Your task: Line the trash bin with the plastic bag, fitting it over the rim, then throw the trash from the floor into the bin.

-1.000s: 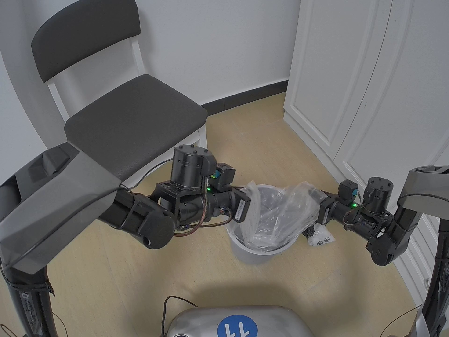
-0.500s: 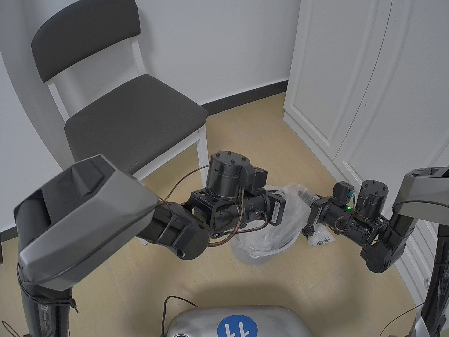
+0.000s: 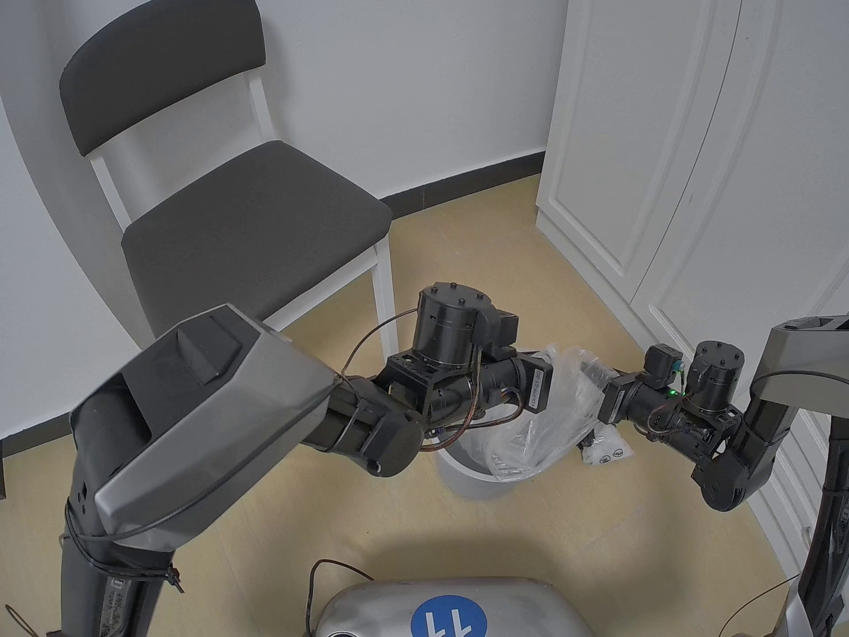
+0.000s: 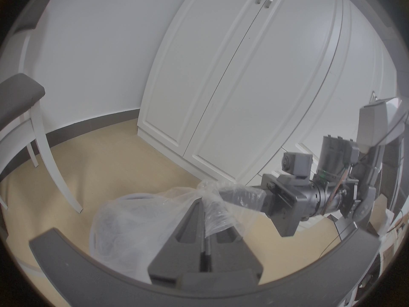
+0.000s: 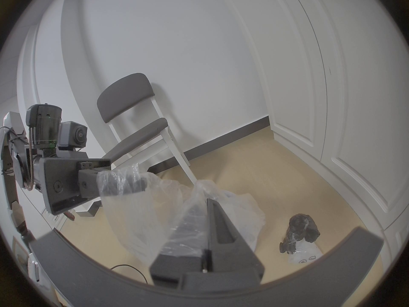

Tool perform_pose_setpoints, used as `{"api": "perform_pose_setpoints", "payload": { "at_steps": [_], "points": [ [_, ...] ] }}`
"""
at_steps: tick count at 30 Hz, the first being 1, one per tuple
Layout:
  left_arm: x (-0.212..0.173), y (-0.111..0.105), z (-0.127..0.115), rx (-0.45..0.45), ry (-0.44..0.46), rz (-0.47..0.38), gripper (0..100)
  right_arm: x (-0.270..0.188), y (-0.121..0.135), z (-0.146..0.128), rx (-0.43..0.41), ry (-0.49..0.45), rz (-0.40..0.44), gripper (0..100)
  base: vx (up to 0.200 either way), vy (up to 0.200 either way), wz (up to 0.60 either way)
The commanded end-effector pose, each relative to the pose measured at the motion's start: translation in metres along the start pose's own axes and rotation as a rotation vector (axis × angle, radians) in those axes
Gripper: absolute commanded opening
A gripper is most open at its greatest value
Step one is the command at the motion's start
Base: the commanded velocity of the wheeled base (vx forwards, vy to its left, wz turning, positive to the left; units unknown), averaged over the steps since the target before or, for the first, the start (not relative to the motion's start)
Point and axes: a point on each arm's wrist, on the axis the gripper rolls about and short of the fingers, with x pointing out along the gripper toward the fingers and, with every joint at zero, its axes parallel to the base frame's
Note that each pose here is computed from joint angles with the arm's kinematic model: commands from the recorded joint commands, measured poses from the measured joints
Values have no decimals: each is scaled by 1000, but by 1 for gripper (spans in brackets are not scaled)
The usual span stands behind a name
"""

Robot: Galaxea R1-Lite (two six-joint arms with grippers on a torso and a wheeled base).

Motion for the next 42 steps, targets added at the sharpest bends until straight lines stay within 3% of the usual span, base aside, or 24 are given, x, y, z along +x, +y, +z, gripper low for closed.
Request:
{"api": "perform_pose_setpoints", "payload": {
  "at_steps": [1, 5, 9, 12, 16, 27, 28, 33, 36, 42],
  "points": [
    [19, 13, -7, -52, 15, 18, 0, 5, -7, -13, 12, 33, -3, 0, 0, 0, 0],
    [30, 28, -14, -107, 18, 40, 0, 9, -8, -16, 14, 36, -2, 0, 0, 0, 0],
    [39, 59, -29, -132, 20, 87, 0, 14, -10, -22, 20, 41, -3, 0, 0, 0, 0],
    [45, 81, -38, -219, 13, 91, 0, 19, -10, -23, 36, 35, -2, 0, 0, 0, 0],
    [53, 90, -45, -287, 10, 80, 0, 19, -7, -20, 57, 25, 6, 0, 0, 0, 0],
    [67, 96, -55, -303, 59, 83, 0, 26, 0, -27, 120, 27, 28, 0, 0, 0, 0],
    [68, 99, -65, -314, 87, 95, 0, 29, 1, -26, 126, 21, 33, 0, 0, 0, 0],
    [62, 123, -68, -328, 84, 133, 0, 37, 3, -32, 149, 11, 6, 0, 0, 0, 0],
    [54, 141, -66, -341, 73, 167, 0, 43, 4, -39, 149, 16, -1, 0, 0, 0, 0],
    [45, 154, -53, -364, 28, 210, 0, 61, 7, -54, 148, 5, -24, 0, 0, 0, 0]
  ]
}}
